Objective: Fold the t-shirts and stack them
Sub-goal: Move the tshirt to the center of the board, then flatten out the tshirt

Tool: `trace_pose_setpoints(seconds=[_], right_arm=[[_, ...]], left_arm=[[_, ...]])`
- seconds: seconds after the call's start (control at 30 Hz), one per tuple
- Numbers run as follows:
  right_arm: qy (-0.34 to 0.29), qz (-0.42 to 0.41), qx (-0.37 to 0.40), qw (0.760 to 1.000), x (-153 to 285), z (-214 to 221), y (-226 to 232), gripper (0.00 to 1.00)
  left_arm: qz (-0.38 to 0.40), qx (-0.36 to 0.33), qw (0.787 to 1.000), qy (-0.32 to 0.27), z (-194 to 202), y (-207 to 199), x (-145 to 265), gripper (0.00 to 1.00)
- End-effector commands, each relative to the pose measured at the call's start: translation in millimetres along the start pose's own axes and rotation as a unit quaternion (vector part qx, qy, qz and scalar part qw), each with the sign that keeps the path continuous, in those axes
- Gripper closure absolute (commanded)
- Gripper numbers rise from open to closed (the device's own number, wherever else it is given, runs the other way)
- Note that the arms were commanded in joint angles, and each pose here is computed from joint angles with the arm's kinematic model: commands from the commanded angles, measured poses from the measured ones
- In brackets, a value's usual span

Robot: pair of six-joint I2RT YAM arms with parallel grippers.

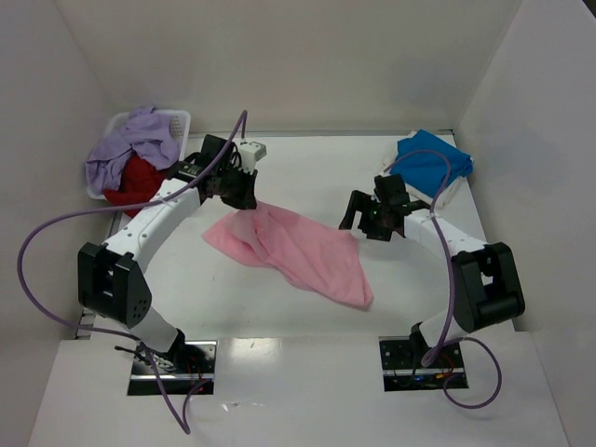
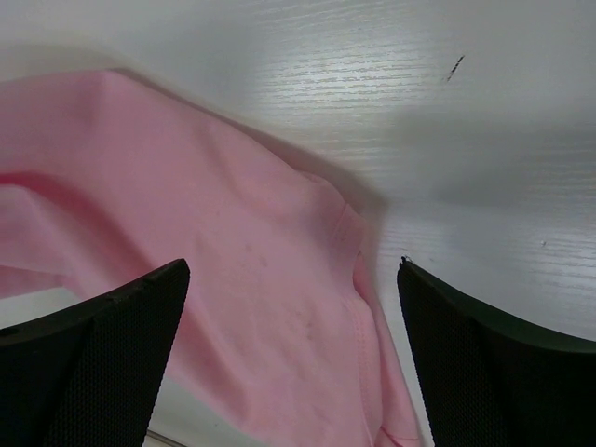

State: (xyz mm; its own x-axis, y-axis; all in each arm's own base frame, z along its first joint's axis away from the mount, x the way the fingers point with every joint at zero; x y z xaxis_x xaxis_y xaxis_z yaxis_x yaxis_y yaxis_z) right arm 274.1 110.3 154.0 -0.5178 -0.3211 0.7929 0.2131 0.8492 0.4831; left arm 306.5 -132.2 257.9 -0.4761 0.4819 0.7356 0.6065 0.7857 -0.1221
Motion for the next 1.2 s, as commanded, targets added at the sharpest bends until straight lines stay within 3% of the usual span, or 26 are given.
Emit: trace_pose_setpoints(seconds=[0.0, 0.27, 0.37, 0.53, 0.6, 0.67, 0.7, 0.77, 0.8, 0.9, 0.97, 1.0, 1.1, 1.17], right_arm=[[0.012, -0.008, 0.003, 1.000, -10.9, 2.4, 3.7, 0.03], [0.011, 0.005, 0.007, 1.000, -29.4, 8.1, 6.5, 0.15], [0.001, 0.002, 0.004, 1.000, -30.4, 5.5, 8.2, 0.38], [-0.023, 0.010, 0.001, 1.000, -31.9, -3.4, 11.9, 0.61], [-0.018, 0.021, 0.004, 1.000, -32.8, -4.3, 11.1, 0.62], [-0.017, 0.035, 0.003, 0.999, -36.8, -6.5, 10.3, 0.83], [-0.017, 0.035, 0.003, 0.999, -36.8, -6.5, 10.3, 0.83], [-0.024, 0.037, 0.004, 0.999, -35.1, -11.0, 13.4, 0.98], [-0.029, 0.043, 0.004, 0.999, -34.0, -13.4, 14.2, 1.00], [-0.030, 0.042, 0.008, 0.999, -30.9, -17.4, 18.0, 1.00], [-0.026, 0.046, 0.008, 0.999, -30.5, -16.0, 16.9, 0.78], [-0.021, 0.050, 0.007, 0.999, -31.6, -12.8, 13.8, 0.54], [-0.018, 0.053, 0.002, 0.998, -29.9, -7.8, 10.1, 0.37], [-0.013, 0.057, -0.003, 0.998, -28.9, -2.4, 6.0, 0.32]], left_arm=[[-0.004, -0.011, 1.000, -0.016, -10.9, 1.1, 0.4, 0.97], [-0.004, -0.011, 1.000, -0.016, -10.9, 1.1, 0.4, 0.97], [-0.004, -0.011, 1.000, -0.016, -10.9, 1.1, 0.4, 0.97], [-0.008, -0.014, 1.000, -0.011, -7.2, 1.1, 2.0, 0.97], [-0.013, -0.015, 1.000, -0.014, -8.0, 1.1, 5.0, 0.97], [-0.019, -0.016, 1.000, -0.018, -8.8, 1.0, 8.0, 0.97], [-0.019, -0.016, 1.000, -0.018, -8.8, 1.0, 8.1, 0.97], [-0.019, -0.016, 1.000, -0.018, -8.8, 1.0, 8.1, 0.97], [-0.019, -0.017, 0.999, -0.022, -9.7, 0.2, 11.0, 0.97], [-0.024, -0.017, 0.999, -0.021, -9.6, 0.9, 11.1, 0.97], [-0.019, -0.017, 0.999, -0.022, -9.7, 0.2, 11.1, 0.97], [-0.019, -0.017, 0.999, -0.022, -9.7, 0.2, 11.1, 0.97], [-0.019, -0.017, 0.999, -0.022, -9.7, 0.2, 11.1, 0.97], [-0.015, -0.022, 0.999, -0.023, -9.7, -0.1, 11.0, 0.97]])
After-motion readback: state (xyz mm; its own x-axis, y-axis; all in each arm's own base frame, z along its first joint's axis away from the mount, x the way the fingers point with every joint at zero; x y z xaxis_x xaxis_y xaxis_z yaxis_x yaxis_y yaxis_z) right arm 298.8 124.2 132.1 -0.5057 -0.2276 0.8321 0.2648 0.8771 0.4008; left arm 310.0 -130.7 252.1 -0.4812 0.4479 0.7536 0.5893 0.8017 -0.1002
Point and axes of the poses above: each gripper's point midway between its finger pads, its own x axis back along the fingers, its own y axis along the line the jaws close on, z = x × y, the point moved 10 cm from there along x, back along the fingers, and after that the axes turned 8 degrees about -x, right-handed, at the moved point
